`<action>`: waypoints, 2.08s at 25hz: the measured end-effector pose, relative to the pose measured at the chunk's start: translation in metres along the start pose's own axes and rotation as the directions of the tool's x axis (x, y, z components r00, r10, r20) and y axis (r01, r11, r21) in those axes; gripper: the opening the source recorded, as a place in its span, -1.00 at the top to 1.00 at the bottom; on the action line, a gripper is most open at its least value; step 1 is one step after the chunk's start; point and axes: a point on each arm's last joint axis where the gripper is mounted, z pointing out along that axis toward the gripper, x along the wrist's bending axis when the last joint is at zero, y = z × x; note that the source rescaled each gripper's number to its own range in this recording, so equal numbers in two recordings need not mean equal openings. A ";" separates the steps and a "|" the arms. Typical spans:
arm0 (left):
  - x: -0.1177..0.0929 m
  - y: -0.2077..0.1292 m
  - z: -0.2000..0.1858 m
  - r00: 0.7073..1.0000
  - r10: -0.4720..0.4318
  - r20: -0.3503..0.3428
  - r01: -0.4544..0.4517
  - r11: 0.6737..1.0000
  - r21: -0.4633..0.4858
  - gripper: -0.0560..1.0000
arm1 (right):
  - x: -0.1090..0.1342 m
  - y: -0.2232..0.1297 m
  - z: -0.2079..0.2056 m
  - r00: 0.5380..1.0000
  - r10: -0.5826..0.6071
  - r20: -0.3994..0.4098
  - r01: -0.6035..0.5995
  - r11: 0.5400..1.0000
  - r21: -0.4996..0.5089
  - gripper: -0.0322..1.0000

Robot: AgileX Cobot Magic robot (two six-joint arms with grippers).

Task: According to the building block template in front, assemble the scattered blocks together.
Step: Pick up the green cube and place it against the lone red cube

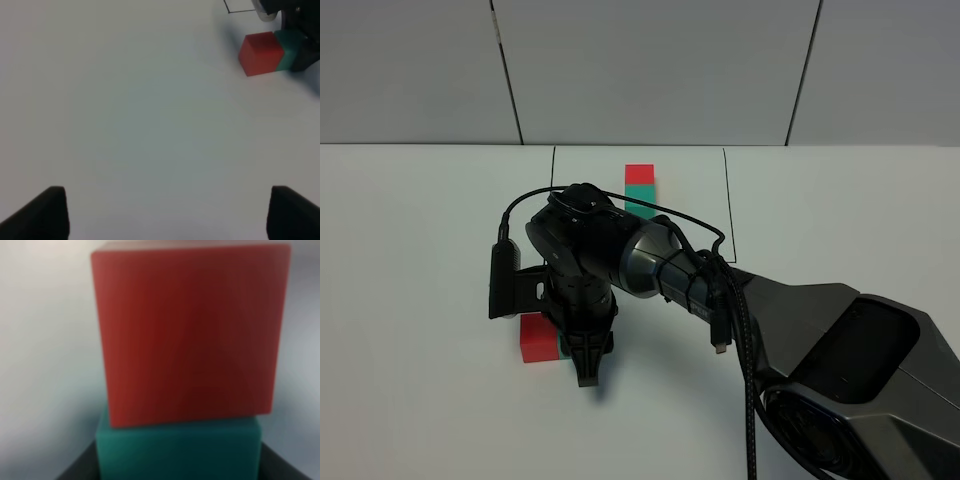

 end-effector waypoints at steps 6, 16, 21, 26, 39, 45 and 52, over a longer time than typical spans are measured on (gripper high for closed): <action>0.000 0.000 0.000 1.000 0.001 0.000 -0.001 1.000 0.000 -0.57 | 0.000 0.000 0.000 1.000 0.000 0.001 0.000 1.000 0.000 0.94; 0.000 0.000 0.000 1.000 0.001 0.000 -0.001 1.000 0.000 -0.57 | -0.001 0.000 0.000 1.000 0.000 0.009 0.001 1.000 -0.004 0.94; 0.000 0.000 0.000 1.000 0.001 0.000 -0.001 1.000 0.000 -0.57 | -0.001 0.000 0.000 1.000 0.025 0.010 -0.025 1.000 -0.002 0.94; 0.000 0.000 0.000 1.000 0.001 0.000 -0.001 1.000 0.000 -0.57 | -0.002 0.000 0.000 0.999 0.050 0.017 -0.050 0.999 0.001 0.56; 0.000 0.000 0.000 1.000 0.001 0.000 -0.001 1.000 0.000 -0.57 | -0.004 -0.002 0.000 0.989 0.138 0.044 -0.139 0.990 0.016 -0.22; 0.000 0.000 0.000 1.000 0.001 0.000 -0.001 1.000 0.000 -0.57 | -0.002 -0.006 -0.002 0.981 0.193 0.026 -0.194 0.979 0.061 -0.22; 0.000 0.000 0.000 1.000 0.001 0.000 -0.001 1.000 0.000 -0.57 | -0.004 -0.004 -0.004 0.976 0.215 0.030 -0.217 0.974 0.059 -0.24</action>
